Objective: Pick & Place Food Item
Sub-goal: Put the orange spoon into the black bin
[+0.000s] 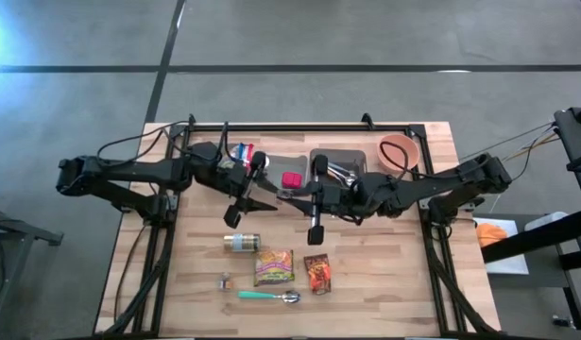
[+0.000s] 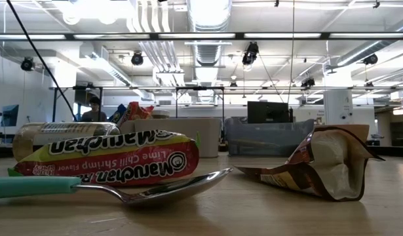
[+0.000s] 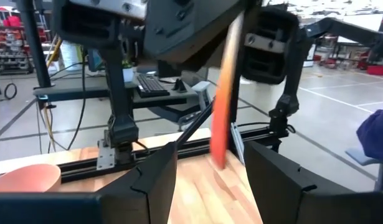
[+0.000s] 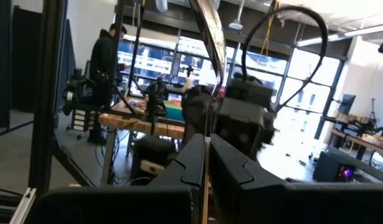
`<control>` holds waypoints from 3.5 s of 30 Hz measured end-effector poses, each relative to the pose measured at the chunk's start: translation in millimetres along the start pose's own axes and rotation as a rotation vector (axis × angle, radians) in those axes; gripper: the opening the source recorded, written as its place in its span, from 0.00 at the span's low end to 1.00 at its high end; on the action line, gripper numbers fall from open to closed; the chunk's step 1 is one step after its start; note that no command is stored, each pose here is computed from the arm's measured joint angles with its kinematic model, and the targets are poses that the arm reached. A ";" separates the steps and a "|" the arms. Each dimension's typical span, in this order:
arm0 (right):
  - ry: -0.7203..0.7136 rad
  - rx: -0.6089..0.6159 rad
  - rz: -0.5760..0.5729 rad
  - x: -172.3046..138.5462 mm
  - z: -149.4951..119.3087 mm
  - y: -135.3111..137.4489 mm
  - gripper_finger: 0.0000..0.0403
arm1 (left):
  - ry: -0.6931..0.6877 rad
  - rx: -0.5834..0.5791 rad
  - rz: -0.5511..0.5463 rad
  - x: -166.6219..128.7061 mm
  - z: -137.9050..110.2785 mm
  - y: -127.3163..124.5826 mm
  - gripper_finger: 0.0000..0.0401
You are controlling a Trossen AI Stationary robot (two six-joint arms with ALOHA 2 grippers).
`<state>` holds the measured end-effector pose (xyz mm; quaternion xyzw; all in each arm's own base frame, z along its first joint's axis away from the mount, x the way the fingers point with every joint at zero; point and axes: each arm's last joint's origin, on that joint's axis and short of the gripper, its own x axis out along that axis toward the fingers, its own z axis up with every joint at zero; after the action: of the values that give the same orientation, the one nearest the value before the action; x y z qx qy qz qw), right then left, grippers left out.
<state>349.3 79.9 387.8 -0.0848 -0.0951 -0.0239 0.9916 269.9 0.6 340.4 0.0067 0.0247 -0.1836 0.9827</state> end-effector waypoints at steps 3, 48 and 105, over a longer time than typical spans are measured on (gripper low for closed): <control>-0.004 -0.011 0.005 -0.2 0.0 0.5 0.02 | 0.004 -0.001 0.002 4.1 -3.0 1.5 0.48; 0.188 -0.190 -0.048 -3.0 -29.2 -2.8 0.38 | 0.219 -0.273 0.131 -5.5 -9.2 -1.4 0.00; 0.895 -1.414 -0.239 20.3 -46.9 59.6 0.71 | 0.401 -0.738 0.106 -16.3 -19.1 40.6 0.00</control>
<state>381.7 129.8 336.6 -0.6573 0.3356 -0.2139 0.6400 268.5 44.8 322.4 -0.3090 0.2790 -0.1065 0.9030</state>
